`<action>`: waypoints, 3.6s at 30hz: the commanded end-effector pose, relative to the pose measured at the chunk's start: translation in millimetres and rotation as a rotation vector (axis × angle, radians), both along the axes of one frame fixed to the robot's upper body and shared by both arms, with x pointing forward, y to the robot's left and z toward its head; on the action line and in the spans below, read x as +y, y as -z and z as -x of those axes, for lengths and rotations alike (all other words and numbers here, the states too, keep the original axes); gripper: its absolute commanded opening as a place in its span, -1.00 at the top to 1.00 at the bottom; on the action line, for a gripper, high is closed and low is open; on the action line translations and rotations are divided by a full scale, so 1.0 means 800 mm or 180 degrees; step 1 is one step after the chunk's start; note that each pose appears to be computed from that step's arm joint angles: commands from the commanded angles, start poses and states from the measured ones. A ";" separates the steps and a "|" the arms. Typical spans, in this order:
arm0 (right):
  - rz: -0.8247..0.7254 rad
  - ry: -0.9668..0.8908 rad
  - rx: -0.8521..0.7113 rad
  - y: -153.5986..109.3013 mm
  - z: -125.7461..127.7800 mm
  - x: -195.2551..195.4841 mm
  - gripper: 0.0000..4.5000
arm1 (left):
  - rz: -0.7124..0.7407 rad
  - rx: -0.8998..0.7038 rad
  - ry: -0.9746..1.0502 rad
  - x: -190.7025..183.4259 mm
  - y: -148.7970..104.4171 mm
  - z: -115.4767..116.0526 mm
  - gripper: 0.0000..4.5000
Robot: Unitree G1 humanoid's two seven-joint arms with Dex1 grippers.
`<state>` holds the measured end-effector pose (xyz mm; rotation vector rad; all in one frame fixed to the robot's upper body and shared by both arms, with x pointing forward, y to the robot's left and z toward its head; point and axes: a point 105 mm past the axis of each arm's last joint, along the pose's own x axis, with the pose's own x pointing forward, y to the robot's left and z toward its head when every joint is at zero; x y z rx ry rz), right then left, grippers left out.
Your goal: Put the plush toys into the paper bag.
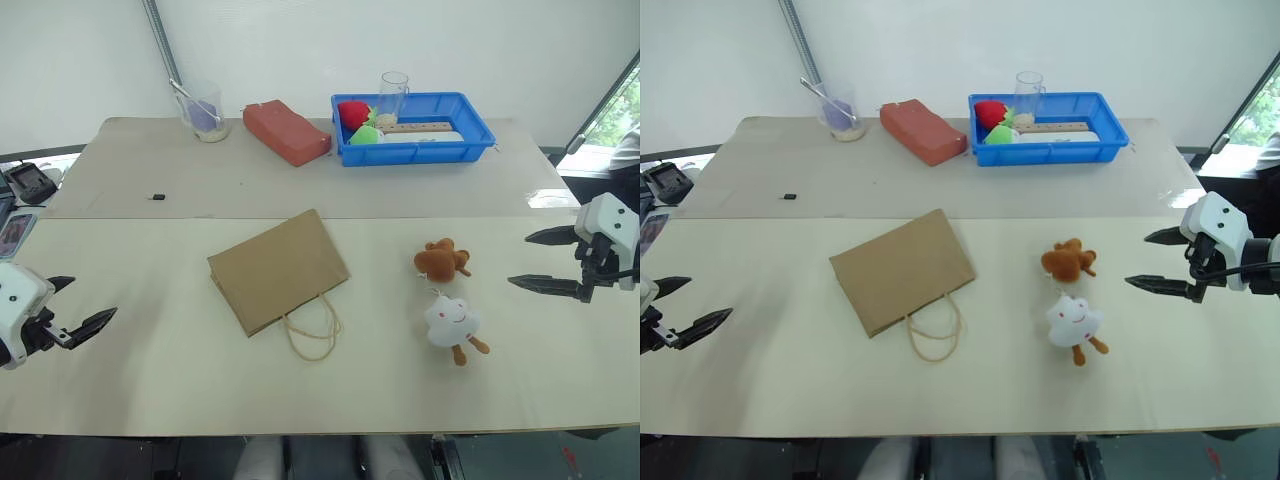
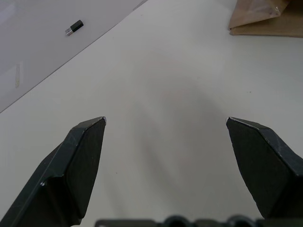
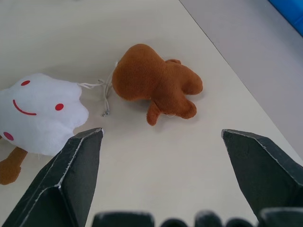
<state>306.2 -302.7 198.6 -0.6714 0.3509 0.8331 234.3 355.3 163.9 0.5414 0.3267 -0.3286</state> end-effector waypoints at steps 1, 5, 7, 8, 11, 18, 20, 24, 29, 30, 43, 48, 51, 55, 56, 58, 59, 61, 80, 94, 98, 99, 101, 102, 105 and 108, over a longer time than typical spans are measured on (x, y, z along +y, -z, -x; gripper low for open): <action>0.0026 -0.0011 -0.0114 -0.013 -0.001 0.003 -0.98 | -0.0080 -0.0183 0.0072 -0.003 -0.017 0.001 -0.92; 0.0046 0.0008 -0.0116 -0.012 0.000 0.002 -0.98 | -0.0104 -0.0181 0.0184 -0.005 -0.015 0.003 -0.92; 0.0047 0.0008 -0.0123 -0.012 0.000 0.002 -0.98 | -0.0080 -0.0218 0.0165 -0.002 -0.017 0.004 -0.92; 0.0048 0.0013 -0.0133 -0.012 -0.001 0.002 -0.98 | -0.0127 -0.0221 0.0135 0.001 -0.017 0.003 -0.92; 0.0055 0.0023 -0.0166 -0.012 -0.001 0.001 -0.98 | -0.0183 -0.0269 0.0085 0.007 -0.019 0.000 -0.92; 0.0089 0.0053 -0.0198 -0.010 -0.001 -0.002 -0.98 | 0.0084 -0.0096 0.0232 0.002 -0.015 0.004 -0.92; 0.0083 0.0065 -0.0213 -0.009 0.000 -0.001 -0.98 | 0.0108 -0.0144 0.0370 -0.012 -0.020 -0.002 -0.92; -0.0033 0.0104 -0.0366 -0.025 -0.002 0.005 -0.98 | 0.0387 -0.0160 0.0913 -0.073 -0.029 -0.017 -0.92; -0.0183 -0.0211 -0.0236 -0.035 0.025 0.041 -0.98 | 0.0451 0.0129 0.1927 -0.173 -0.010 -0.016 -0.92; -0.0224 -0.0314 -0.0138 -0.033 0.034 0.052 -0.98 | 0.0479 0.0171 0.2136 -0.193 -0.007 -0.015 -0.92; -0.0542 -0.0847 0.0531 -0.012 0.107 0.136 -0.98 | 0.0134 0.0231 0.3688 -0.322 0.044 -0.036 -0.92; -0.0584 -0.0804 0.0549 -0.009 0.110 0.137 -0.98 | -0.0035 0.0161 0.3796 -0.323 0.061 -0.042 -0.92; -0.0603 -0.0808 0.0549 -0.008 0.111 0.139 -0.98 | -0.0097 0.0063 0.3746 -0.327 0.074 -0.053 -0.92; -0.0620 -0.0842 0.0530 -0.008 0.111 0.144 -0.98 | -0.0114 -0.0102 0.3687 -0.338 0.083 -0.068 -0.92; -0.0623 -0.0846 0.0528 -0.008 0.111 0.144 -0.98 | -0.0126 -0.0128 0.3701 -0.340 0.084 -0.069 -0.92; -0.0626 -0.0851 0.0527 -0.007 0.111 0.145 -1.00 | -0.0103 -0.0179 0.3706 -0.346 0.085 -0.072 -0.70; -0.0628 -0.0853 0.0526 -0.007 0.111 0.146 -1.00 | -0.0076 -0.0197 0.3724 -0.348 0.084 -0.073 -0.58; -0.0632 -0.0857 0.0523 -0.007 0.111 0.147 -1.00 | -0.0034 -0.0222 0.3755 -0.352 0.082 -0.073 -0.21; -0.0907 -0.0926 0.0258 0.015 0.096 0.202 -1.00 | 0.1176 0.0128 0.3429 -0.339 -0.024 -0.102 0.97; -0.1763 -0.0746 -0.0121 0.047 0.010 0.320 -0.17 | 0.2187 0.0463 0.3046 -0.349 -0.058 -0.112 1.00; -0.1917 -0.0578 -0.0162 0.057 -0.009 0.338 0.44 | 0.2317 0.0526 0.3005 -0.354 -0.058 -0.110 1.00; -0.1913 -0.0535 -0.0167 0.063 -0.013 0.343 0.60 | 0.2337 0.0535 0.3000 -0.354 -0.059 -0.109 1.00; -0.1885 -0.0463 -0.0215 0.072 -0.022 0.351 0.91 | 0.2377 0.0549 0.2992 -0.356 -0.061 -0.108 1.00; -0.1892 -0.0430 -0.0238 0.075 -0.026 0.355 0.99 | 0.2393 0.0556 0.2988 -0.356 -0.061 -0.108 1.00; -0.1945 -0.0297 -0.0304 0.081 -0.039 0.365 0.99 | 0.2404 0.0571 0.2986 -0.357 -0.062 -0.107 1.00; -0.2069 -0.0141 -0.0351 0.081 -0.052 0.373 0.99 | 0.2395 0.0599 0.2991 -0.358 -0.062 -0.106 1.00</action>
